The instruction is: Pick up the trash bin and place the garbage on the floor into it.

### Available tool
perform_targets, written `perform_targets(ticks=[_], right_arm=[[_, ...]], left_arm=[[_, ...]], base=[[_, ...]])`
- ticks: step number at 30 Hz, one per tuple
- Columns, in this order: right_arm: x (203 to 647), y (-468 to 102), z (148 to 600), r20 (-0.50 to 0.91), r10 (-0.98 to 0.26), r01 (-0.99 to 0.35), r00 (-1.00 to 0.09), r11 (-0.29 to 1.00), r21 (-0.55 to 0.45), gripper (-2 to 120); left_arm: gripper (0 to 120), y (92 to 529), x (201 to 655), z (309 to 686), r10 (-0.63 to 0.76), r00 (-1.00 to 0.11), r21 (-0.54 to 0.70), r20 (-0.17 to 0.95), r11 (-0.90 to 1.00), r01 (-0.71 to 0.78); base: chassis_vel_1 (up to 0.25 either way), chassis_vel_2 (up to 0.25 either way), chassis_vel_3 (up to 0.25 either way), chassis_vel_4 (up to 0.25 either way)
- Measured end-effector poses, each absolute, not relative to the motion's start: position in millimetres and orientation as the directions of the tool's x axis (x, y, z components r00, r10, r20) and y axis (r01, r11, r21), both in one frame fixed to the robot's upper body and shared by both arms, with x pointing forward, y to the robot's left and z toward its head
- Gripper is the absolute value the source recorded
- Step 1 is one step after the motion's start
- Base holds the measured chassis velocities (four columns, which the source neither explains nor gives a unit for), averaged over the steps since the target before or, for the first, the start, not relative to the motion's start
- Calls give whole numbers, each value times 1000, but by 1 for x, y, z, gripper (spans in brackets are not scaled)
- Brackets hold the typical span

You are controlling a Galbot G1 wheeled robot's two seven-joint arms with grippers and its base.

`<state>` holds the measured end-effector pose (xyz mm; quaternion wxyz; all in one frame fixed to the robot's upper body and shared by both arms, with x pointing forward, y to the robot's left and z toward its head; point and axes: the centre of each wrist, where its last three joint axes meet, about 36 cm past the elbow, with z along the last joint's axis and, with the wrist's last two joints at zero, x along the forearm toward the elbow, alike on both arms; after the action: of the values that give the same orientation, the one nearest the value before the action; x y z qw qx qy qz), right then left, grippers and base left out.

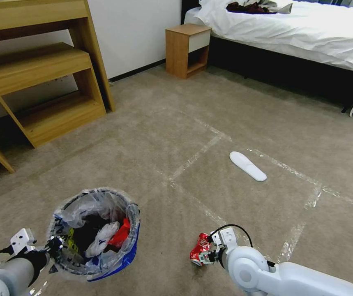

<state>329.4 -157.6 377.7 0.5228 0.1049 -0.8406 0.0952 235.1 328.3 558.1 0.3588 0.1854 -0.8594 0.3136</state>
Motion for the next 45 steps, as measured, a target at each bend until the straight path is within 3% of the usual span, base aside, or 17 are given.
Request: perform_targets(ticks=[12,23,45], right_arm=[[340,-137,364,899,-70,-224,-433,974,-32,100],[340,-129,335,898,31,-154,-440,982,-109,100],[345,-100,323,893,36,-79,-448,994,-79,100]], left_arm=[[0,328,236,558,-92,-674,-404,733,739,-540],[0,328,236,558,-90,-674,-403,734,740,-538],[0,327,235,557,-92,-668,-397,739,741,-542]], base=[[0,0,0,0],[0,0,0,0],[0,0,0,0]])
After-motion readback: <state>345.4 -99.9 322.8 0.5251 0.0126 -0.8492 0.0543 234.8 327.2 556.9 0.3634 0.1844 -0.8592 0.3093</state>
